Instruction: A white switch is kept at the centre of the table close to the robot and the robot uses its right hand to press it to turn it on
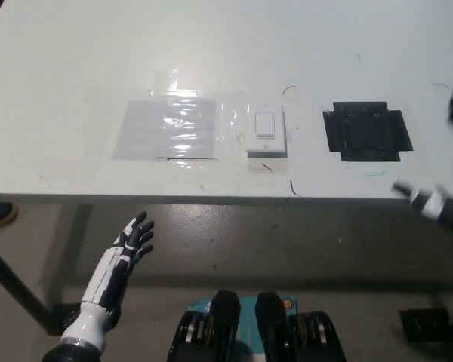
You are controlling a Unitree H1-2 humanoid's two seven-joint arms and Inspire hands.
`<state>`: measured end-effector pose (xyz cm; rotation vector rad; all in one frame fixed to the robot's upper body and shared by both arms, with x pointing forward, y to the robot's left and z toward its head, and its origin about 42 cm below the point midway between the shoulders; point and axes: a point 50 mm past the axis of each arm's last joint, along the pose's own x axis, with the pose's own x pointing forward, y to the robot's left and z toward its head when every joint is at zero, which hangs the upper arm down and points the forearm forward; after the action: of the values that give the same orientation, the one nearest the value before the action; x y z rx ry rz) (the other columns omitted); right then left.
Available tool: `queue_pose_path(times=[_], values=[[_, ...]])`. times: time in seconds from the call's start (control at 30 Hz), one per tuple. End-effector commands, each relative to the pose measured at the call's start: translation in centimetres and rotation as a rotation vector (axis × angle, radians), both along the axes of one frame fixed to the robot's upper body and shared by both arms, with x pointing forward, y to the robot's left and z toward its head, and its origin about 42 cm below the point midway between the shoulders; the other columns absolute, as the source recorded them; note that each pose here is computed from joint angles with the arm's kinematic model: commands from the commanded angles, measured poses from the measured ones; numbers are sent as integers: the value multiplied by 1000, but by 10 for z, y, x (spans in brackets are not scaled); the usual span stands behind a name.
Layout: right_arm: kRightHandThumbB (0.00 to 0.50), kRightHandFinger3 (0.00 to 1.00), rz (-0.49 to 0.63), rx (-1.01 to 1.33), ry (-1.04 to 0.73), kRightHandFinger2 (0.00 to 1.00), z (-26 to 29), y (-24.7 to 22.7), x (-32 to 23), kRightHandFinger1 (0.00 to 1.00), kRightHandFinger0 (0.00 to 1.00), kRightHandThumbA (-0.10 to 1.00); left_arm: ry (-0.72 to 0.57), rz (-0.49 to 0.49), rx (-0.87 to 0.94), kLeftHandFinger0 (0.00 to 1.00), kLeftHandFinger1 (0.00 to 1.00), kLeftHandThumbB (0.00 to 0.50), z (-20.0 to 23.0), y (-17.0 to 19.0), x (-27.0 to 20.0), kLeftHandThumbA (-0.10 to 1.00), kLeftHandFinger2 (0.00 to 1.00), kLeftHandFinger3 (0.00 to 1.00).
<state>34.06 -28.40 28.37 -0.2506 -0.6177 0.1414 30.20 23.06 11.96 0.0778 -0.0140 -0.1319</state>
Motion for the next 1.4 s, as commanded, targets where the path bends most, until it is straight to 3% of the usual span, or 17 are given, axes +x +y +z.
queue_pose_path(times=[0.0,0.13,0.17,0.27,0.33,0.4,0.5,0.53,0.77,0.9,0.97,1.03,1.37], values=[[196,1000,146,-378,-48,1000,138,18,35,1000,1000,1000,-63,-15,-6,1000,1000,0,16,-4,3,945,1000,1000],[270,1000,178,-541,36,1000,171,46,77,1000,1000,1000,-59,-9,-4,1000,1000,0,15,-4,1,957,1000,1000],[268,1000,187,-554,43,1000,174,50,83,1000,1000,1000,-60,-11,-8,1000,1000,0,15,-4,1,959,1000,1000],[201,1000,244,-616,72,1000,187,71,109,1000,1000,1000,-59,-13,-2,1000,1000,0,14,-4,0,974,1000,1000],[230,1000,261,-653,140,1000,190,85,124,1000,1000,1000,-55,-11,6,1000,1000,0,14,-4,0,979,1000,1000],[201,1000,271,-677,154,1000,191,92,128,1000,1000,1000,-53,-10,15,1000,1000,1,14,-3,0,989,1000,1000],[254,1000,255,-786,179,1000,193,109,146,1000,1000,1000,-52,-14,20,1000,1000,0,16,-3,0,989,1000,1000],[246,1000,247,-830,195,1000,192,115,153,1000,1000,1000,-48,-13,13,1000,1000,11,16,-4,0,987,1000,1000],[245,1000,237,-1005,264,1000,156,143,179,1000,1000,1000,-57,-14,20,1000,1000,0,14,-3,0,988,1000,1000],[301,1000,221,-1098,310,1000,132,154,186,1000,1000,1000,-48,-12,18,1000,1000,20,15,-3,0,988,1000,1000],[309,1000,213,-1120,327,1000,121,160,191,1000,1000,1000,-53,-14,15,1000,1000,0,17,-3,1,965,1000,1000],[284,1000,216,-1153,341,1000,110,164,194,1000,1000,1000,-56,-20,14,1000,1000,0,17,-3,1,948,1000,1000],[315,1000,210,-1200,418,1000,68,170,207,1000,1000,1000,-51,-21,16,1000,1000,0,18,-4,0,932,1000,1000]])
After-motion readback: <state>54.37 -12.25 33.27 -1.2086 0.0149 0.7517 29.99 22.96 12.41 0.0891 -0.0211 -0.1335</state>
